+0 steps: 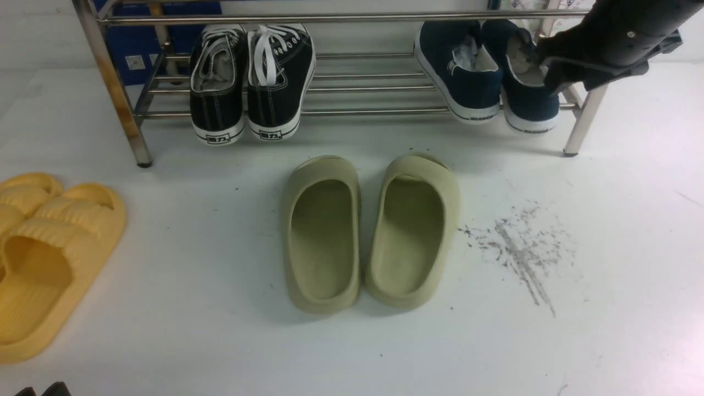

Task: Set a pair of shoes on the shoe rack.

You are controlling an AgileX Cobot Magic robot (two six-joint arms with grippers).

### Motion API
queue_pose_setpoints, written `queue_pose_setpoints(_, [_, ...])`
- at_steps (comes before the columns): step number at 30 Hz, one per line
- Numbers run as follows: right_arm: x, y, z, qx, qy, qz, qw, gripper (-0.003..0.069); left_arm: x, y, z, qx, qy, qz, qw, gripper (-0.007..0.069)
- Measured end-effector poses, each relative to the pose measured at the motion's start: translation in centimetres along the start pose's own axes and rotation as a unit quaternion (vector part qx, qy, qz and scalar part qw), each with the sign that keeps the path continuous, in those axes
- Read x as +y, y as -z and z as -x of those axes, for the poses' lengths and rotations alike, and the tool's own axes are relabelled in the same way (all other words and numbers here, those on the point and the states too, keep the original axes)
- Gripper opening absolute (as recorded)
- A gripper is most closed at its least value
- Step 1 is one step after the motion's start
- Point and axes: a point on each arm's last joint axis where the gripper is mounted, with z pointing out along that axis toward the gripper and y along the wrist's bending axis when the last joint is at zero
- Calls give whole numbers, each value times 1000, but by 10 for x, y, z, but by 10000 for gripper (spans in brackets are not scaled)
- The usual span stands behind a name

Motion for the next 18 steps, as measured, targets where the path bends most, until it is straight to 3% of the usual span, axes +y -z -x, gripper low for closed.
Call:
queue_pose_setpoints(5, [11,63,-14,-45,14,30,998,146,0,0,0,0,0,0,1000,239])
queue_pose_setpoints(9, [12,94,-48,-86,8,31,996,16,0,0,0,0,0,0,1000,239])
queue_pose_setpoints(13, [13,122,-85,-140,2,33,990,-3,0,0,0,0,0,0,1000,239])
queue_pose_setpoints(18, [12,177,-156,-277,0,30,960,-3,0,0,0,0,0,0,1000,239])
